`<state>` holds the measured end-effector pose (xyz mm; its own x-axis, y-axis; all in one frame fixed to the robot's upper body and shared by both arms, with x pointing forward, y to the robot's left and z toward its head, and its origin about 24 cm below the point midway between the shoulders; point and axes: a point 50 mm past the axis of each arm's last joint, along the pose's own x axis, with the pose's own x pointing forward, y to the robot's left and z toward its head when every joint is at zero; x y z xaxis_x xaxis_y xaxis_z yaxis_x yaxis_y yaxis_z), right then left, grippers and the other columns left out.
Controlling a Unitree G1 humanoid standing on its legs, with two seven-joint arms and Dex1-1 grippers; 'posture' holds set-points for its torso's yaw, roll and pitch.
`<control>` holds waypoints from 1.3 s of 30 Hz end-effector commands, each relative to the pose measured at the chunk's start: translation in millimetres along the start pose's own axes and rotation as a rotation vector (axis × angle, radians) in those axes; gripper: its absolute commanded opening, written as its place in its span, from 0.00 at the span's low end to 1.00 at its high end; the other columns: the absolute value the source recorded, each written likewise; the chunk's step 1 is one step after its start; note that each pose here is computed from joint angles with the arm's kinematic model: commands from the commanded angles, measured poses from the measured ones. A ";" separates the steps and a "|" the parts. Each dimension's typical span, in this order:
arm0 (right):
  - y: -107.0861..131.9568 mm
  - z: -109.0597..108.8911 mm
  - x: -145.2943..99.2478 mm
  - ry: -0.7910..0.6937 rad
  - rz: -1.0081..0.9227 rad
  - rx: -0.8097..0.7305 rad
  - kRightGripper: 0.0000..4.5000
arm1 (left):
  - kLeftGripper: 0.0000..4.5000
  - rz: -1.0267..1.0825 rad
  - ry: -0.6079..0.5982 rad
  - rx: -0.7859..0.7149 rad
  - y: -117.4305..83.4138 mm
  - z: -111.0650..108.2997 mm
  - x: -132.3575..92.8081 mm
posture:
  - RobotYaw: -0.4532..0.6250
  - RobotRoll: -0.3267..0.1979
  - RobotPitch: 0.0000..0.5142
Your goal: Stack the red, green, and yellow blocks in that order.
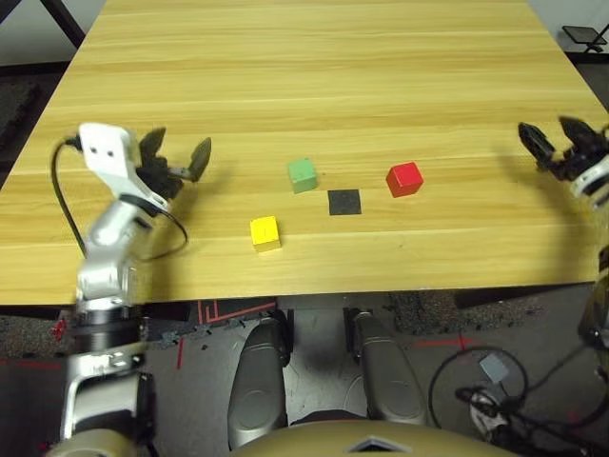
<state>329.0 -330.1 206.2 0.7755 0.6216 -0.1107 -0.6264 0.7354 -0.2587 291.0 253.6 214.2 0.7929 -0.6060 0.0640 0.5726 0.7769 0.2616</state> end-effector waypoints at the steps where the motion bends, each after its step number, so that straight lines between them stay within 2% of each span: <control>1: 15.7 8.9 4.3 0.142 0.284 -0.046 1.00 | 0.99 -0.252 0.090 -0.005 -13.5 14.1 2.2 | 0.49 0.47 0.43; 5: 24.9 25.4 17.3 0.236 0.488 -0.163 1.00 | 0.99 -0.407 0.133 0.022 -30.3 25.8 11.5 | 0.50 0.47 0.43; 10: 34.7 37.1 46.7 0.278 0.613 -0.293 1.00 | 0.99 -0.492 0.167 0.031 -47.4 24.7 23.0 | 0.54 0.47 0.44; 17: 44.0 37.8 75.0 0.327 0.701 -0.397 1.00 | 0.99 -0.545 0.216 0.040 -64.3 17.1 25.1 | 0.59 0.47 0.46; 30: 60.9 29.3 102.3 0.376 0.797 -0.467 1.00 | 0.99 -0.557 0.263 0.042 -75.6 8.3 17.5 | 0.70 0.50 0.48; 33: 64.4 29.3 107.0 0.372 0.804 -0.493 0.87 | 1.00 -0.539 0.259 0.036 -75.3 8.9 16.5 | 0.71 0.51 0.48; 38: 70.0 32.9 115.2 0.353 0.808 -0.534 0.50 | 1.00 -0.519 0.259 0.035 -75.1 9.4 14.5 | 0.72 0.51 0.47; 39: 70.8 33.9 115.9 0.356 0.813 -0.548 0.45 | 1.00 -0.517 0.260 0.034 -75.1 9.2 14.1 | 0.72 0.52 0.47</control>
<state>371.4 -197.6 204.8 0.1631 0.7058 -0.6894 -0.9250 -0.1337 -0.3557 260.9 184.1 205.0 0.4381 -0.8436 -0.3106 0.8959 0.3812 0.2283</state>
